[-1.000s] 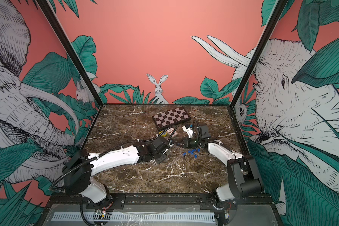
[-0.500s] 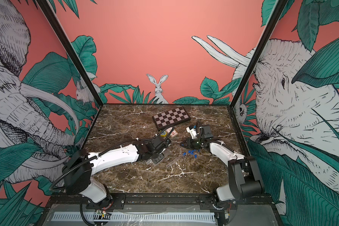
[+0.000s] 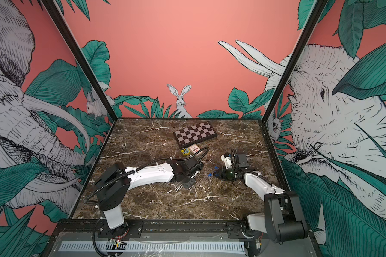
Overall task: Remove stoppers from test tubes
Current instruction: Place the stopper at the center of the board, then pick up the test tube at the center of the board, then open the stopper on the test tube.
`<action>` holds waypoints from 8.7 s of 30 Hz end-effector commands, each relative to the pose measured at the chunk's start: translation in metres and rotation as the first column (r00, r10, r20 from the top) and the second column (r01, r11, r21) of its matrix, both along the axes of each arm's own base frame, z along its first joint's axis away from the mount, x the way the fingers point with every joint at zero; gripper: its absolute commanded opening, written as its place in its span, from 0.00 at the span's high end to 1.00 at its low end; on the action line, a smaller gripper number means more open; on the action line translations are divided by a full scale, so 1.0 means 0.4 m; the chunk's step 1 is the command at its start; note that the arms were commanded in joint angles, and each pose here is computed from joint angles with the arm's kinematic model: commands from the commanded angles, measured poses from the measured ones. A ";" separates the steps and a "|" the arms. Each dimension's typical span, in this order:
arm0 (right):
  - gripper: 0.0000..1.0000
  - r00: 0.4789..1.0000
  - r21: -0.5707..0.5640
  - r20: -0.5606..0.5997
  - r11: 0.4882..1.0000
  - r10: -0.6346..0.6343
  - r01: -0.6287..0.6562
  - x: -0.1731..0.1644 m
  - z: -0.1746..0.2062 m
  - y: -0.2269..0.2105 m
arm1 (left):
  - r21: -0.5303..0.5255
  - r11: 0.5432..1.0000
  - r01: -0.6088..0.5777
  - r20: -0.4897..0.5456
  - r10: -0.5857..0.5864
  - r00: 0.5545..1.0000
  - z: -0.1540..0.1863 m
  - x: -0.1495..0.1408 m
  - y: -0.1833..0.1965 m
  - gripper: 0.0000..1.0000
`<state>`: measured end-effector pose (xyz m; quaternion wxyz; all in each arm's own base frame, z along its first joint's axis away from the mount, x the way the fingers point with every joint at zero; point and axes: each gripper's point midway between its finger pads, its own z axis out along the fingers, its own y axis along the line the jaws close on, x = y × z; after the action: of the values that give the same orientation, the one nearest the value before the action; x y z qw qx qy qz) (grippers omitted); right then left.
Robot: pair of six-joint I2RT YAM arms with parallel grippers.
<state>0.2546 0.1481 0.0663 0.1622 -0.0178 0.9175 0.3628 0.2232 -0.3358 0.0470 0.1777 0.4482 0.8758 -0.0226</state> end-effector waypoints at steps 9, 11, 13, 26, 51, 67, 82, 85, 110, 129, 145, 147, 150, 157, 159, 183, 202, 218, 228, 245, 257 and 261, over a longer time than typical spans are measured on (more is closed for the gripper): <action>1.00 0.999 -0.054 -0.011 0.998 -0.038 0.037 0.010 -0.044 -0.022 | 0.024 0.999 -0.039 -0.003 0.039 0.999 -0.012 0.011 -0.007 0.91; 1.00 0.999 -0.060 -0.023 0.998 -0.036 0.035 0.010 -0.053 -0.024 | 0.031 0.999 -0.040 -0.004 0.040 0.999 -0.017 0.012 -0.008 0.91; 1.00 0.999 -0.063 -0.028 0.997 -0.034 0.032 0.010 -0.056 -0.023 | 0.034 0.998 -0.043 0.001 0.043 0.999 -0.020 0.016 -0.008 0.91; 0.97 0.998 -0.067 -0.059 0.998 -0.017 0.013 0.013 -0.070 -0.019 | 0.057 0.996 -0.062 0.003 0.062 0.998 -0.035 0.023 -0.005 0.87; 0.74 0.998 -0.102 -0.051 0.994 -0.036 0.031 0.002 -0.069 -0.036 | 0.024 0.999 -0.046 0.036 0.045 0.998 0.045 0.032 -0.014 0.65; 0.60 0.999 -0.078 0.041 0.997 -0.025 0.028 0.020 0.020 -0.029 | -0.089 0.996 0.004 -0.017 -0.005 1.000 0.087 0.006 -0.110 0.61; 0.32 0.999 -0.047 0.043 0.999 -0.017 0.019 0.025 0.025 -0.027 | -0.069 0.997 0.038 -0.071 -0.043 0.997 0.031 0.003 -0.172 0.62; 0.31 0.998 -0.052 0.046 0.998 -0.033 0.036 0.026 0.023 -0.041 | -0.065 0.997 0.038 -0.082 -0.043 0.996 0.018 0.002 -0.176 0.62; 0.34 0.993 -0.034 0.035 0.993 -0.108 0.110 0.034 0.018 -0.100 | 0.027 0.999 0.038 -0.122 -0.035 0.992 -0.069 -0.005 -0.174 0.70; 0.35 0.996 0.044 0.051 0.996 -0.075 0.072 0.027 0.046 -0.081 | -0.002 0.999 0.040 -0.028 -0.040 0.999 0.054 0.020 -0.147 0.90; 0.40 0.993 0.254 0.082 0.961 0.087 -0.106 0.019 0.124 0.059 | -0.097 0.991 0.094 0.103 -0.084 0.991 0.156 -0.009 -0.026 0.90; 0.40 0.988 0.256 0.098 0.956 0.120 -0.141 0.017 0.138 0.085 | -0.089 0.991 0.099 0.101 -0.090 0.991 0.155 -0.014 -0.016 0.90; 0.40 0.981 0.275 0.120 0.945 0.150 -0.178 0.018 0.158 0.123 | -0.093 0.991 0.100 0.103 -0.091 0.991 0.155 -0.018 -0.011 0.90; 0.43 0.977 0.293 0.113 0.933 0.182 -0.207 0.020 0.158 0.168 | -0.119 0.987 0.111 0.103 -0.099 0.990 0.157 -0.025 -0.012 0.90; 0.45 0.976 0.291 0.111 0.933 0.188 -0.213 0.019 0.156 0.175 | -0.130 0.985 0.115 0.107 -0.101 0.989 0.160 -0.027 -0.012 0.90; 0.65 0.970 0.278 0.077 0.929 0.233 -0.245 0.033 0.127 0.227 | -0.186 0.974 0.133 0.118 -0.112 0.987 0.162 -0.031 -0.035 0.90; 0.80 0.971 0.314 0.077 0.919 0.226 -0.239 0.041 0.133 0.238 | -0.170 0.978 0.124 0.125 -0.104 0.987 0.155 -0.027 -0.026 0.90; 0.89 0.973 0.340 0.079 0.911 0.217 -0.231 0.044 0.148 0.243 | -0.148 0.983 0.112 0.137 -0.092 0.986 0.140 -0.018 -0.017 0.90; 0.92 0.973 0.372 0.086 0.899 0.214 -0.230 0.049 0.161 0.249 | -0.127 0.987 0.099 0.131 -0.082 0.988 0.118 -0.015 0.000 0.91; 0.95 0.974 0.313 0.078 0.923 0.212 -0.226 0.044 0.147 0.211 | -0.064 0.995 0.076 0.121 -0.068 0.990 0.088 -0.011 0.045 0.91; 0.96 0.978 0.310 0.080 0.928 0.191 -0.207 0.053 0.157 0.192 | -0.028 0.997 0.072 0.116 -0.068 0.991 0.075 -0.012 0.063 0.91; 0.96 0.978 0.286 0.089 0.935 0.191 -0.208 0.054 0.157 0.183 | -0.020 0.997 0.073 0.118 -0.070 0.991 0.074 -0.013 0.067 0.91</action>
<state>0.2683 0.2295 0.1161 0.1252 -0.0894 0.8423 0.5166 0.2198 -0.3481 0.0957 0.2738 0.4820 0.8289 -0.0755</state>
